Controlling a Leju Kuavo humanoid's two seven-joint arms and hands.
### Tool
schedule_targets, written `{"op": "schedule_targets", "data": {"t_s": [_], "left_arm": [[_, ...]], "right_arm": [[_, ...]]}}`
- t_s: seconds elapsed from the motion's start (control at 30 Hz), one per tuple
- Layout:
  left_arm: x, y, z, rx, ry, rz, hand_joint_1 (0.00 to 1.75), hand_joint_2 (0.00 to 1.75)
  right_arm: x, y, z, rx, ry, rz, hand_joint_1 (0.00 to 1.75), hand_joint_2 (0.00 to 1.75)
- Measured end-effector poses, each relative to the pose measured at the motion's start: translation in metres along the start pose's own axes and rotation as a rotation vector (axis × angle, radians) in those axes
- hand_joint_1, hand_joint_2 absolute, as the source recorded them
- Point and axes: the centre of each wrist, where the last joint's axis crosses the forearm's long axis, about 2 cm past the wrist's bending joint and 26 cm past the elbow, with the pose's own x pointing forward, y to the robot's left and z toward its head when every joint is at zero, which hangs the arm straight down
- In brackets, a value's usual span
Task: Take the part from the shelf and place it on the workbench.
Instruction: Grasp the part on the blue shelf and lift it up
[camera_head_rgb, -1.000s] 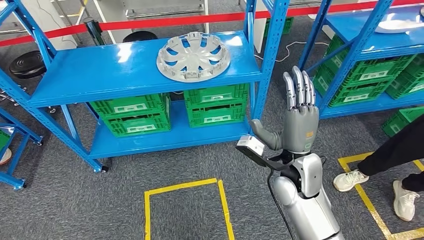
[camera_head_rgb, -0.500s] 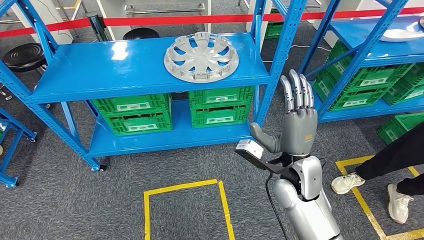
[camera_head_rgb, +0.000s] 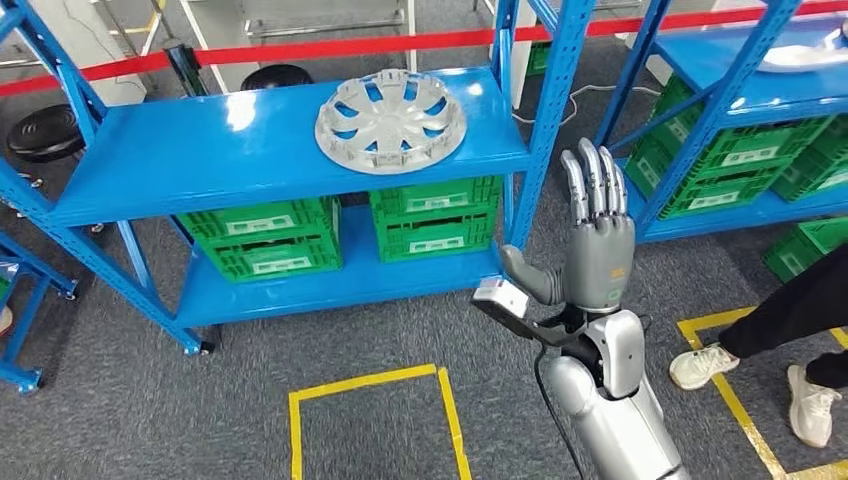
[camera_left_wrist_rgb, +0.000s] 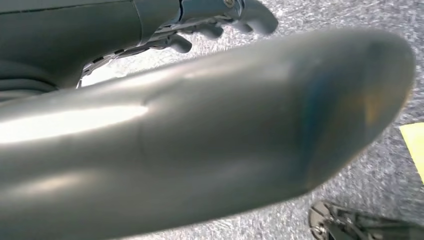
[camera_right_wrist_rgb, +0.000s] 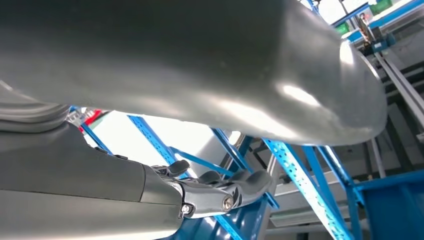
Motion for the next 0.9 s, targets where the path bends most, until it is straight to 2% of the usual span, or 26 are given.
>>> {"op": "schedule_targets", "data": {"t_s": [0.9], "left_arm": [[-0.001,0.001,-0.001,-0.007,0.018,0.011,0.0,0.0]], "right_arm": [[0.003,-0.003,0.01,-0.009,0.005,0.014,0.0,0.0]]}}
